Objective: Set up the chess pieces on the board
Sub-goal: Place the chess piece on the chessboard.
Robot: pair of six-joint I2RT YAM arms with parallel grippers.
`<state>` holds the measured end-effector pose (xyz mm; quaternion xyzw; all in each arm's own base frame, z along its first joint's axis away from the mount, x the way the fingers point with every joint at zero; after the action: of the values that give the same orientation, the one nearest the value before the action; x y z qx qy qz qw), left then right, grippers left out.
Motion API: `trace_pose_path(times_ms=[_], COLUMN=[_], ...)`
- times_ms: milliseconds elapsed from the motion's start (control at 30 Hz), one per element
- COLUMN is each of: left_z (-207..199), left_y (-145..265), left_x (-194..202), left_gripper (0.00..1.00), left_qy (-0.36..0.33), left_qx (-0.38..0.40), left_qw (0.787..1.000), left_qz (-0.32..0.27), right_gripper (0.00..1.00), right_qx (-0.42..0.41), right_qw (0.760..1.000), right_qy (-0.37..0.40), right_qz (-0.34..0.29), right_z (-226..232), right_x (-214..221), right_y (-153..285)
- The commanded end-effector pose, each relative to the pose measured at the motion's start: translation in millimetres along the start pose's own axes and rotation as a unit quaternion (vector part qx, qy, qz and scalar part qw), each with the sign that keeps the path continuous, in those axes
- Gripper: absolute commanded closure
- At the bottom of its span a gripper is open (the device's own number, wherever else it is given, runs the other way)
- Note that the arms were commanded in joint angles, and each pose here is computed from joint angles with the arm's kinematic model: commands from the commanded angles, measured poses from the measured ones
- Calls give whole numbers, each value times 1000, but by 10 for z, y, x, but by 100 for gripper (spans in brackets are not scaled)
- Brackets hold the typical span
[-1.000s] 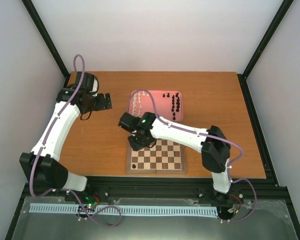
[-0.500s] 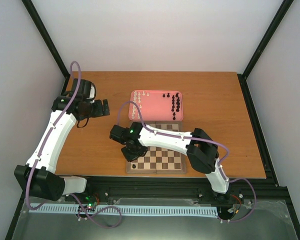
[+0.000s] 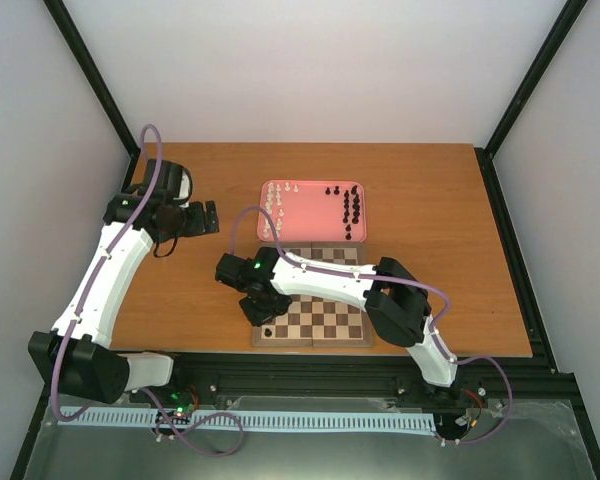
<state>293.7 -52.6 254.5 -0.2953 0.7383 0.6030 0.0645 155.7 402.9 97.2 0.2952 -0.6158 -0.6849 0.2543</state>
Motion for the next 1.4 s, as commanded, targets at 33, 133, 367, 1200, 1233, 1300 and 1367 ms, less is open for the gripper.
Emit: trace_pose_path(times_ms=[33,133,367,1200,1233,1300,1367], left_z=[4,3,6,0,0,2,5], left_y=[41,32,22,-35,-38,-41,-45], left_x=[-8,-8,-7,-34,-32,-29,-24], left_gripper=[0,0,0,0,0,0,0], left_qy=[-9,-9,-10,-11,-12,-12,-12], left_qx=[4,3,2,-3,-3,-3,-3], left_qw=[1000,1000,1000,1000,1000,1000,1000], left_qz=[-8,-6,-6,-3,-2,-1,-1], right_gripper=[96,96,95,91,91,91,91], right_qx=[2,7,19,10,8,5,2], right_qw=[1000,1000,1000,1000,1000,1000,1000], right_qy=[3,3,0,-2,0,0,2], right_qz=[9,15,16,14,14,15,15], right_z=[49,34,-19,-108,-99,-96,-83], right_x=[-4,14,15,-15,-14,-13,-16], right_y=[-38,-73,-106,-229,-231,-238,-249])
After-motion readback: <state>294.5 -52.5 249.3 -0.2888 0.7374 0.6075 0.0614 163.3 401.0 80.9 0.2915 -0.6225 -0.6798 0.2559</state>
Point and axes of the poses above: each gripper's point midway between its finger pads, its own y axis back along the fingers, its own z axis along the line the jaws close on, x = y × z, the point moved 3 cm from there along y, back along the fingers, and after that the axes turned 10 degrees about y, right-handed, at the moved point
